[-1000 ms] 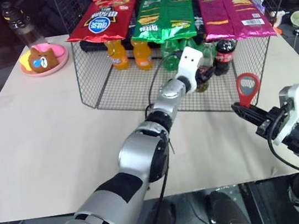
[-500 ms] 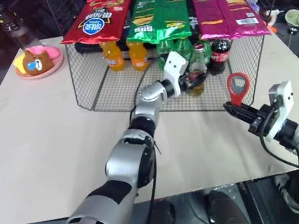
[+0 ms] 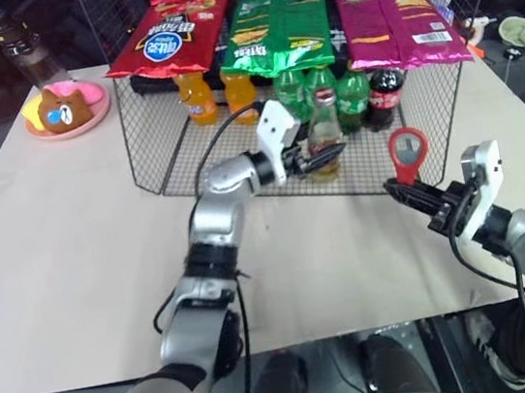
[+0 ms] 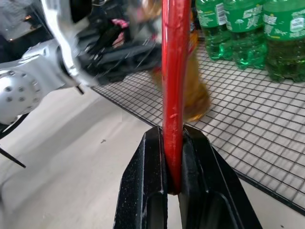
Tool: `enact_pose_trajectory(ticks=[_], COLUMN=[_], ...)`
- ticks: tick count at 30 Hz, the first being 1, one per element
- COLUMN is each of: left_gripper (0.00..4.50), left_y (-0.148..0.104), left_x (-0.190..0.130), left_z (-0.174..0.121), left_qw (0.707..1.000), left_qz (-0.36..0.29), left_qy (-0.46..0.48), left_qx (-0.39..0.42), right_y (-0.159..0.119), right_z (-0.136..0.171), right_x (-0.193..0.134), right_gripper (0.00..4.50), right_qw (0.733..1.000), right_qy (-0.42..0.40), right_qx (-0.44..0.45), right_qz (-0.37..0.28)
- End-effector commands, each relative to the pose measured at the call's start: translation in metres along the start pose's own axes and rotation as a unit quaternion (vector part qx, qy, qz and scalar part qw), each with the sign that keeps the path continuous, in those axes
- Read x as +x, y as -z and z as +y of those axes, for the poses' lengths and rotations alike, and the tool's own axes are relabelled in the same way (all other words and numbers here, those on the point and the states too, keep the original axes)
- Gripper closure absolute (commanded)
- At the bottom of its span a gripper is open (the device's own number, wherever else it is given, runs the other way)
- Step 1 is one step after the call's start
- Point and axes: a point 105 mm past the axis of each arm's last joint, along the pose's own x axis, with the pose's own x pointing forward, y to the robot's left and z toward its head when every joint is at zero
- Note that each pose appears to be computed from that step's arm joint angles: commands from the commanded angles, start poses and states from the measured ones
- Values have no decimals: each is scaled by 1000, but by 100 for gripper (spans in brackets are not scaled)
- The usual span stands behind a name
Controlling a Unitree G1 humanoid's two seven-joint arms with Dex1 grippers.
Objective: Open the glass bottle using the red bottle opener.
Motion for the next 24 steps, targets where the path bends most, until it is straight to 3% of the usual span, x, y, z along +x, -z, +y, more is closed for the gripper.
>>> enact_pose_trajectory(ticks=[1, 11, 18, 24], left_gripper=[191, 191, 191, 191], left_y=[-41, -32, -5, 2], left_x=[-22, -85, -86, -82], left_z=[-9, -22, -29, -32], left_qw=[998, 995, 994, 994], left_qz=[-40, -47, -21, -18], left_qy=[0, -86, -108, -112], left_qx=[55, 6, -8, -9], right_y=[-9, -8, -7, -6], right_z=[4, 4, 5, 6], right_x=[1, 8, 15, 15], right_gripper=[450, 450, 450, 450], right_qw=[1000, 999, 998, 998], right_qy=[-19, -45, -62, -64], right_qx=[-15, -14, -13, -13], right_qz=[-10, 0, 6, 9])
